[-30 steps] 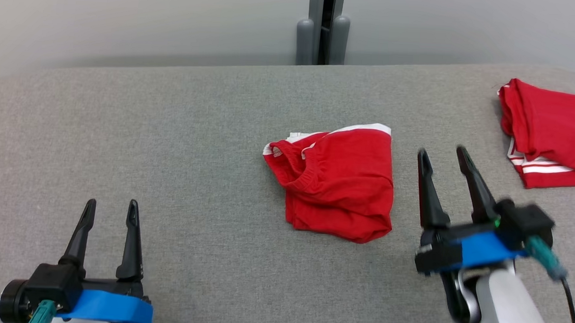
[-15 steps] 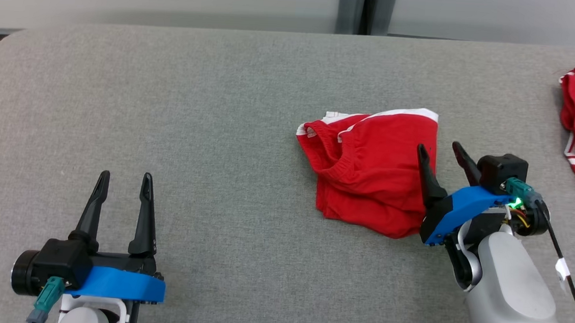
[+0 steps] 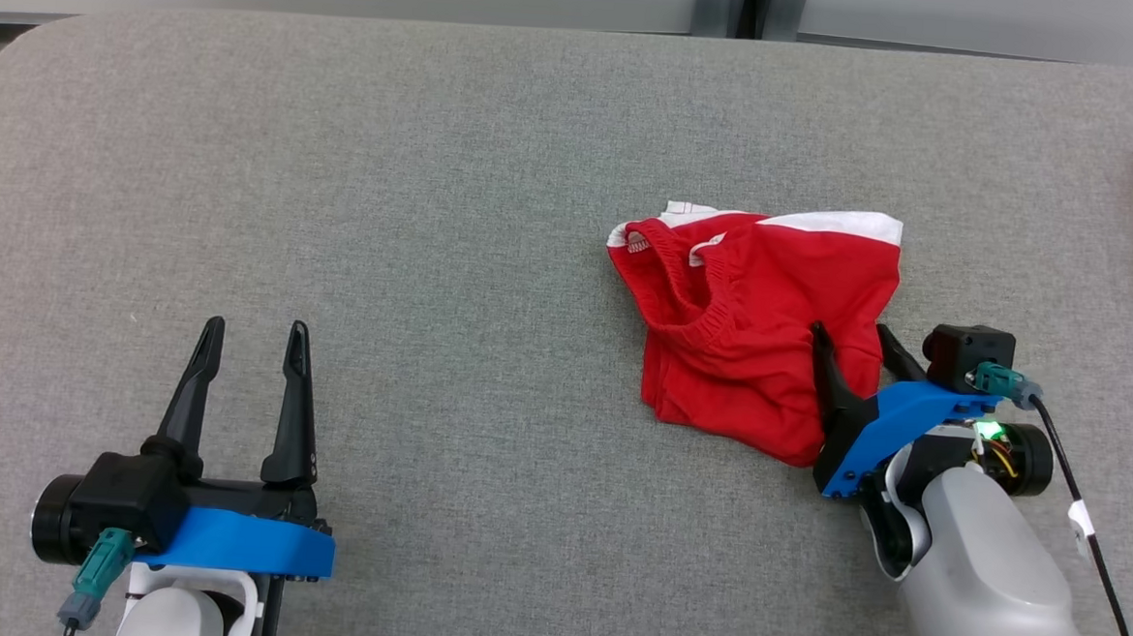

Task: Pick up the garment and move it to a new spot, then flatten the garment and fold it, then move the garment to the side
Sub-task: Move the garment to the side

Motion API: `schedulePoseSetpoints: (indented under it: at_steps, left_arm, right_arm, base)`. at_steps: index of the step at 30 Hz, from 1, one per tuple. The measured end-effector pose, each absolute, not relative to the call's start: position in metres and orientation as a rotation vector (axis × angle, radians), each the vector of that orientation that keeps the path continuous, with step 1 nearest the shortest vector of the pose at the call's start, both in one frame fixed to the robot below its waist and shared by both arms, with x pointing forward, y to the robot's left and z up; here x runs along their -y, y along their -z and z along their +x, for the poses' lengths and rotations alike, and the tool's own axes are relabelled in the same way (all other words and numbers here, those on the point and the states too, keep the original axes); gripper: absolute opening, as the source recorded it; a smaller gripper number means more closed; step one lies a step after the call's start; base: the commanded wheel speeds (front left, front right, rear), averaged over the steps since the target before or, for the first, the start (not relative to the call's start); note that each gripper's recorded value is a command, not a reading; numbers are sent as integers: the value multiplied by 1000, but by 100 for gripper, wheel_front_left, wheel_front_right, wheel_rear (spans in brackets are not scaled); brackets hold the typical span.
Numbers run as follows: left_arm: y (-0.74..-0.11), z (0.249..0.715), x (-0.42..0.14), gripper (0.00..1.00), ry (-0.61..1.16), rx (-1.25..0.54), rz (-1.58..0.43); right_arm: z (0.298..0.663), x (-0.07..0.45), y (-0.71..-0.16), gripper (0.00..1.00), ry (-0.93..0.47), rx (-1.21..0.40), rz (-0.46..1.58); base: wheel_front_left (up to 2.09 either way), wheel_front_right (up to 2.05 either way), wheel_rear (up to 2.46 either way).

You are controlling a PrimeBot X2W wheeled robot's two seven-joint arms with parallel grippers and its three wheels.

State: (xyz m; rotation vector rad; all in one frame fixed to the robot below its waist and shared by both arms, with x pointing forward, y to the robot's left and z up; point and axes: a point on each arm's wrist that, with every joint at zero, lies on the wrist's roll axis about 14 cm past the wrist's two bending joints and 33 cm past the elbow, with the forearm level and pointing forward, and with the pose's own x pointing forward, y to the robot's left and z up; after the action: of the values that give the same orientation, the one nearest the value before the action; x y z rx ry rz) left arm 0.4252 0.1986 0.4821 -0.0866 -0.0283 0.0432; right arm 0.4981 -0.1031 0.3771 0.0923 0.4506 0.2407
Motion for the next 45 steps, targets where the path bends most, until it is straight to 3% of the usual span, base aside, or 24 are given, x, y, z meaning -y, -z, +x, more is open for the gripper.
schedulePoseSetpoints:
  at_steps: [1, 2, 3, 11, 28, 37, 45]
  left_arm:
    - [-482, 425, -199, 100, -44, 28, -87]
    - [-482, 425, -198, 100, -44, 29, -87]
    - [-482, 426, -198, 100, -43, 29, -87]
    - [-480, 437, -181, 100, 4, 31, -100]
    - [-463, 482, -103, 100, 224, 24, -126]
    - [-458, 489, -105, 100, 231, 22, -121]
    - [-434, 504, -105, 100, 231, -6, -120]
  right_arm:
    - [497, 102, -376, 49, -239, -459, 109]
    - [497, 101, -375, 20, -242, -463, 112]
    - [497, 99, -376, 0, -245, -459, 116]
    - [494, 115, -380, 0, -221, -406, 117]
    - [470, 257, -397, 0, 11, -336, -22]
    - [532, 264, -449, 0, -49, -229, -162]
    - [568, 337, -467, 0, 41, -284, -325]
  base:
    - [0, 0, 0]
    - [0, 0, 0]
    - [0, 0, 0]
    - [0, 0, 0]
    - [0, 0, 0]
    - [0, 0, 0]
    - [0, 0, 0]
